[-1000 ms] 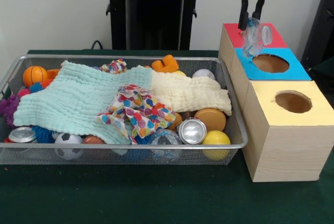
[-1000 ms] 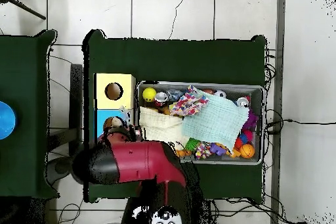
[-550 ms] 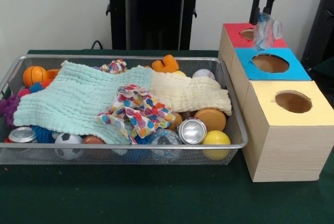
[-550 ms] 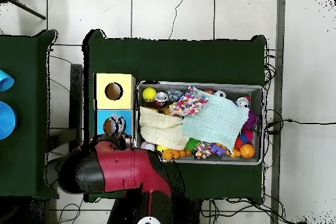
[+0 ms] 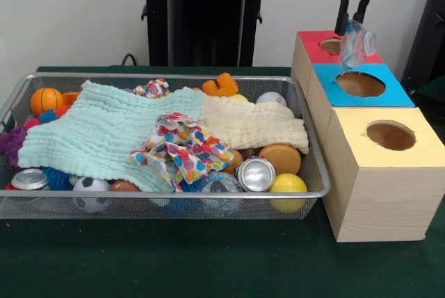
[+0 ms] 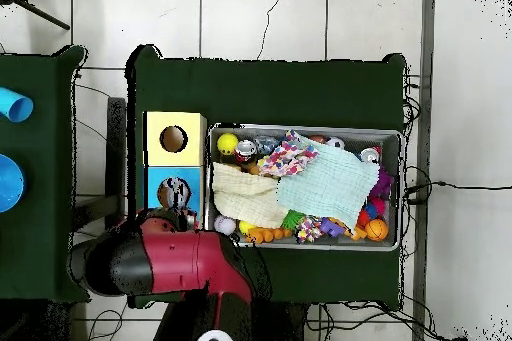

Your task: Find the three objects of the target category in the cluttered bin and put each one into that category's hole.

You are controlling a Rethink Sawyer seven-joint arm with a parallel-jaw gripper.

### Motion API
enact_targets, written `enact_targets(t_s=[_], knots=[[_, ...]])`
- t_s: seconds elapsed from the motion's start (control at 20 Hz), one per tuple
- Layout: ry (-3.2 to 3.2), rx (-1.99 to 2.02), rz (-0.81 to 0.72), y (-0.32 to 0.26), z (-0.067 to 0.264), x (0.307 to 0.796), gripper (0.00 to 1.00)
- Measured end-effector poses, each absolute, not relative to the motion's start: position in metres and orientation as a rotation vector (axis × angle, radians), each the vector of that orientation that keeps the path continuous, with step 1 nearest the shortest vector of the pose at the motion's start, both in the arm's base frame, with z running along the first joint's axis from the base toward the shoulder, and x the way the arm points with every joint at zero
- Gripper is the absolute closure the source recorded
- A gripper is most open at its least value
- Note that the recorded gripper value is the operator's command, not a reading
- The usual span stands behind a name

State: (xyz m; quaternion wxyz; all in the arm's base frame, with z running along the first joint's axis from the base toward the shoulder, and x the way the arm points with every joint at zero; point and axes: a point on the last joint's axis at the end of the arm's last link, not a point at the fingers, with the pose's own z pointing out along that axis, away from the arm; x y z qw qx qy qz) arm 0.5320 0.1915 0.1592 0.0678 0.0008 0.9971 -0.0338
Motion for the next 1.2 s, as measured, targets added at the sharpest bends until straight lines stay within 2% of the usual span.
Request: enact_targets(t_s=[0.5, 1.2], knots=[[3.057, 0.073, -0.112, 0.188, 0.136, 0.526, 1.0], [3.053, 0.095, -0.122, 0.205, 0.133, 0.526, 1.0]])
